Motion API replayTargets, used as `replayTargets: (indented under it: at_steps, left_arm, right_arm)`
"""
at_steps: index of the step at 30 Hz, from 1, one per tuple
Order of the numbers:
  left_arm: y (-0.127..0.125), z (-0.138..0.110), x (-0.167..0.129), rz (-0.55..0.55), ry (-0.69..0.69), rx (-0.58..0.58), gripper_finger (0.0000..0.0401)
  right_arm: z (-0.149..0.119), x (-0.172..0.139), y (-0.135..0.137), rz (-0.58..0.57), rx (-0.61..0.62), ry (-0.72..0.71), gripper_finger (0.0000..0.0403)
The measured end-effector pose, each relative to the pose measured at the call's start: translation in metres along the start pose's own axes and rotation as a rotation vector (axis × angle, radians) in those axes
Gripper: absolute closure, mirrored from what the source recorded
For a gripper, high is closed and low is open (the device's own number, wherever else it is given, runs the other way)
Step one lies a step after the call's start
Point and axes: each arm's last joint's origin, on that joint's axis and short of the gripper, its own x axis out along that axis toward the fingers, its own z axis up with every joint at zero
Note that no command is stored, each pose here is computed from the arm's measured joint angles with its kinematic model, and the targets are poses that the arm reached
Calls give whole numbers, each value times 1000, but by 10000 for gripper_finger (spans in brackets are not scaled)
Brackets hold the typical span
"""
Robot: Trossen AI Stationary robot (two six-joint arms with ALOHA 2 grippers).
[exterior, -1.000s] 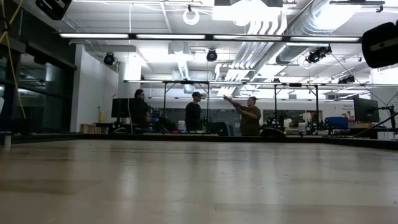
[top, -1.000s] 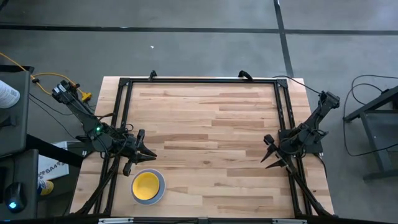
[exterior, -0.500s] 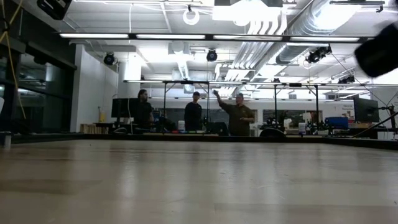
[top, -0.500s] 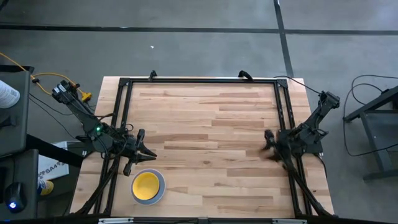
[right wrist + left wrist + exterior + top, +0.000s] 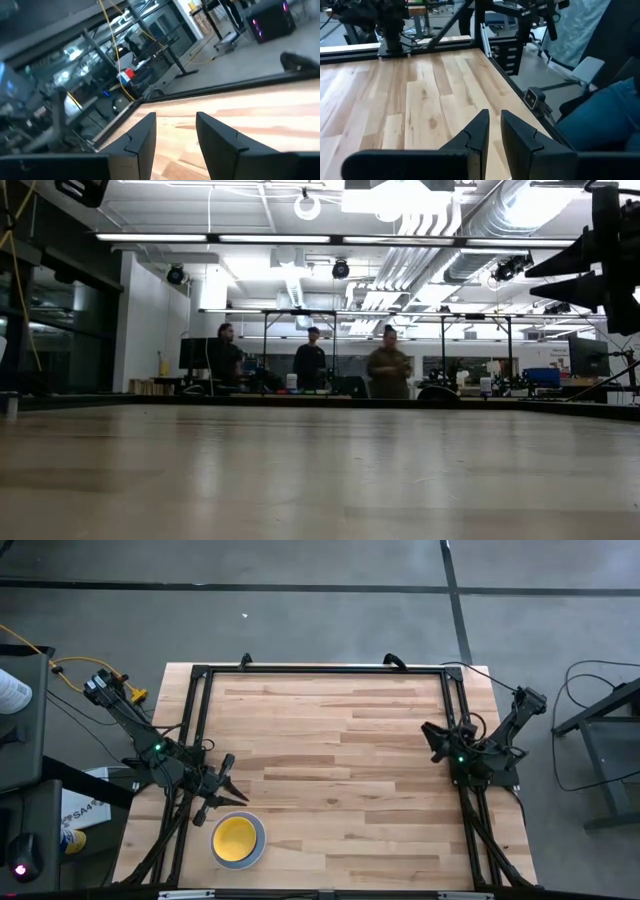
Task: Nest bowls inside each other
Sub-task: Return to Home Position
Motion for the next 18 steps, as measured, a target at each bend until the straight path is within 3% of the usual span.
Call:
replayTargets:
  at_steps: [10, 18]
  left_arm:
    - [1, -6, 0, 6, 58, 23, 352]
    - [1, -8, 0, 4, 80, 64, 352]
  right_arm:
    - [-2, 0, 3, 111, -287, 62, 270]
    - [-4, -1, 6, 218, -339, 115, 270]
